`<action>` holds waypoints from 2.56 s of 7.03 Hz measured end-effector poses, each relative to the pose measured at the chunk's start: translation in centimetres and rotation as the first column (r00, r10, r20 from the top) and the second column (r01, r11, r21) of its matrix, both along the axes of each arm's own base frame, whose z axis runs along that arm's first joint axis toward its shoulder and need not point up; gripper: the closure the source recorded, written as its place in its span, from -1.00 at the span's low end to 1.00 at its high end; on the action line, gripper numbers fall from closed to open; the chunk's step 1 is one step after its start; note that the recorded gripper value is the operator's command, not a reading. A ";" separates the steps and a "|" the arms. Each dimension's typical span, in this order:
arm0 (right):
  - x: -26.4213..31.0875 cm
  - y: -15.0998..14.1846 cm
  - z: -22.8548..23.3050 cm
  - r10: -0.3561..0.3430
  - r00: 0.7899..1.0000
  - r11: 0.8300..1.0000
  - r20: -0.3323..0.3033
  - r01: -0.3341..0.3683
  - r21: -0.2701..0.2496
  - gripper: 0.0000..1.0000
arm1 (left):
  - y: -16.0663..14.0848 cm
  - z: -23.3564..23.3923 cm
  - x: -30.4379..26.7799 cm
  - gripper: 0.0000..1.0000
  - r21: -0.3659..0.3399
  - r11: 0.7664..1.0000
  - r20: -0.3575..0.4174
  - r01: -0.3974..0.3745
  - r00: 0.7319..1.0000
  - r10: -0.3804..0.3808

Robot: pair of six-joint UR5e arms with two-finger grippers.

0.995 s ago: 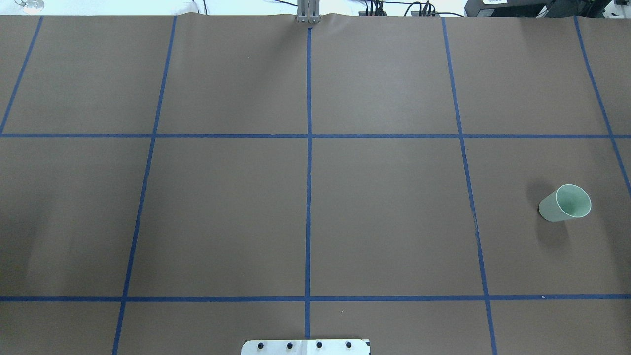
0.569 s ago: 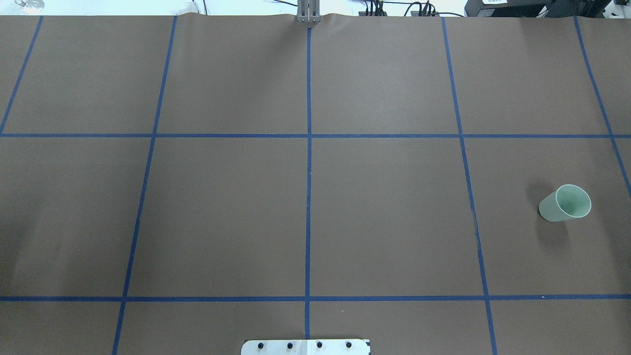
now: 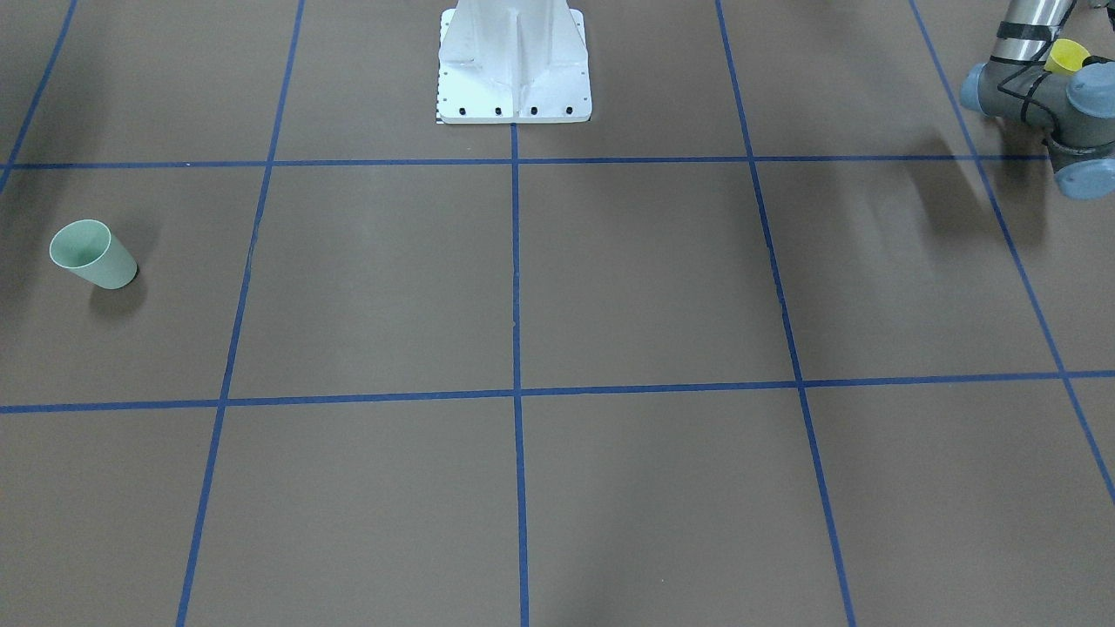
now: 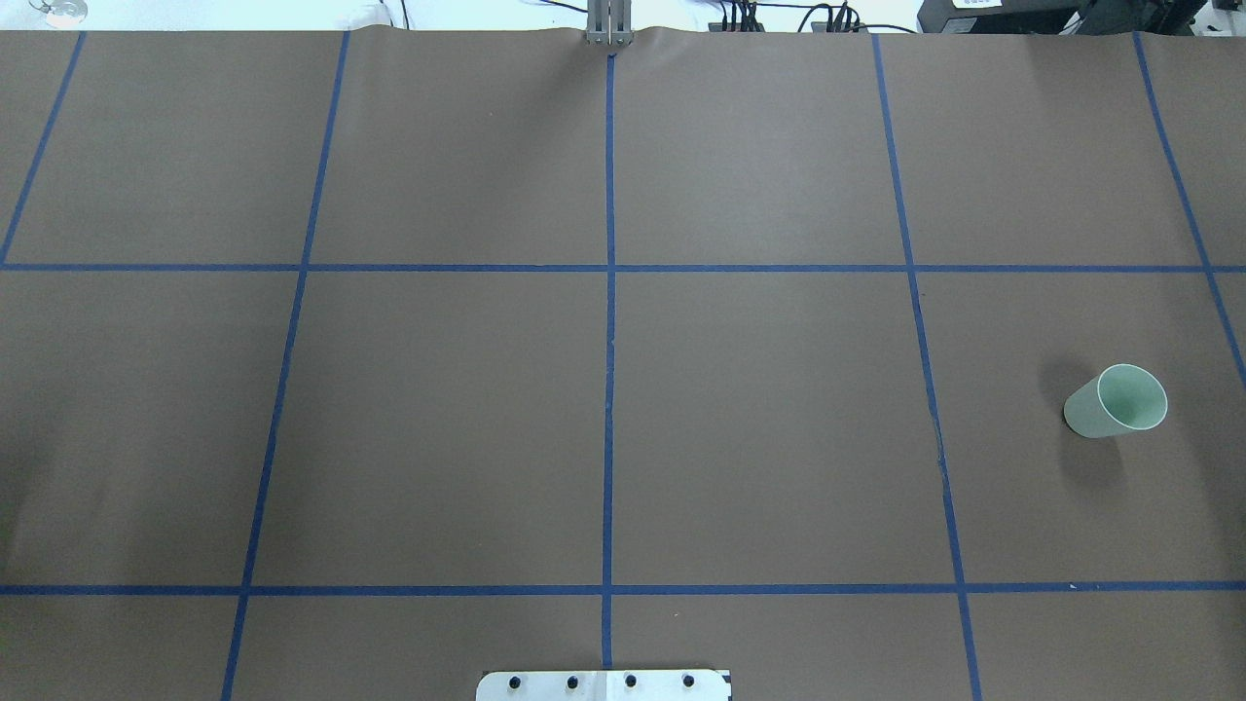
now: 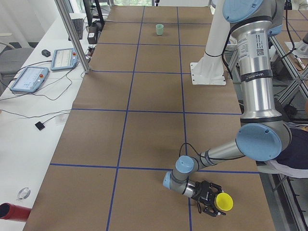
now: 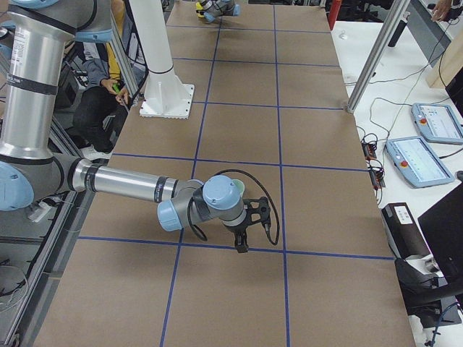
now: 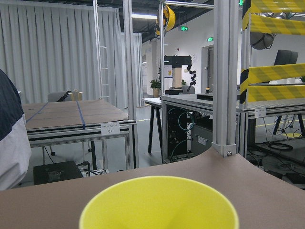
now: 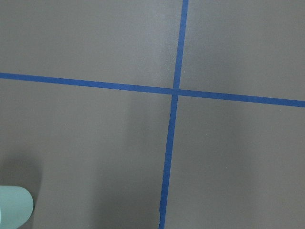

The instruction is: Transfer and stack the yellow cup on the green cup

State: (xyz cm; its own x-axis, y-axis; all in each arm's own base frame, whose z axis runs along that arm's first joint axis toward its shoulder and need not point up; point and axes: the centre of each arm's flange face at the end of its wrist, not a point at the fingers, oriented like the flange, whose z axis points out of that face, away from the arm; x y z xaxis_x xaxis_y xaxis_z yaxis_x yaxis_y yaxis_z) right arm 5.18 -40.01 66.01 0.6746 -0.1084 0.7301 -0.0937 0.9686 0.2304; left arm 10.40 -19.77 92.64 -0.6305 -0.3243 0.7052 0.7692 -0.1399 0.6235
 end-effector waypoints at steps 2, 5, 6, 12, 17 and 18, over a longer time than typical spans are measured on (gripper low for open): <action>0.0 0.0 0.0 0.000 1.000 1.000 0.000 0.000 0.000 -1.00 | 0.0 0.0 -0.1 -0.06 -0.001 1.000 -0.006 -0.007 1.000 0.007; 0.0 -0.1 0.0 0.002 1.000 1.000 -0.001 -0.002 -0.001 -1.00 | 0.2 0.0 -0.8 0.01 0.003 0.997 -0.051 -0.071 0.996 0.071; 0.0 -0.1 -0.1 0.004 1.000 1.000 0.000 -0.004 -0.001 -1.00 | 0.9 0.0 -1.9 0.01 0.008 0.994 -0.059 -0.108 0.992 0.109; 0.0 -0.5 -0.4 0.010 1.000 1.000 0.003 -0.010 -0.002 -1.00 | 0.3 -2.2 -6.9 0.06 0.205 0.858 0.017 -0.470 0.879 0.477; 0.0 -1.0 -1.2 0.022 1.000 1.000 0.007 -0.022 0.003 -1.00 | 0.1 0.3 -14.1 0.08 0.477 0.440 0.270 -0.760 0.604 0.750; 0.0 -1.1 -1.3 0.023 1.000 1.000 0.008 -0.023 0.004 -1.00 | -0.1 0.6 -14.9 0.08 0.526 0.339 0.300 -0.780 0.543 0.784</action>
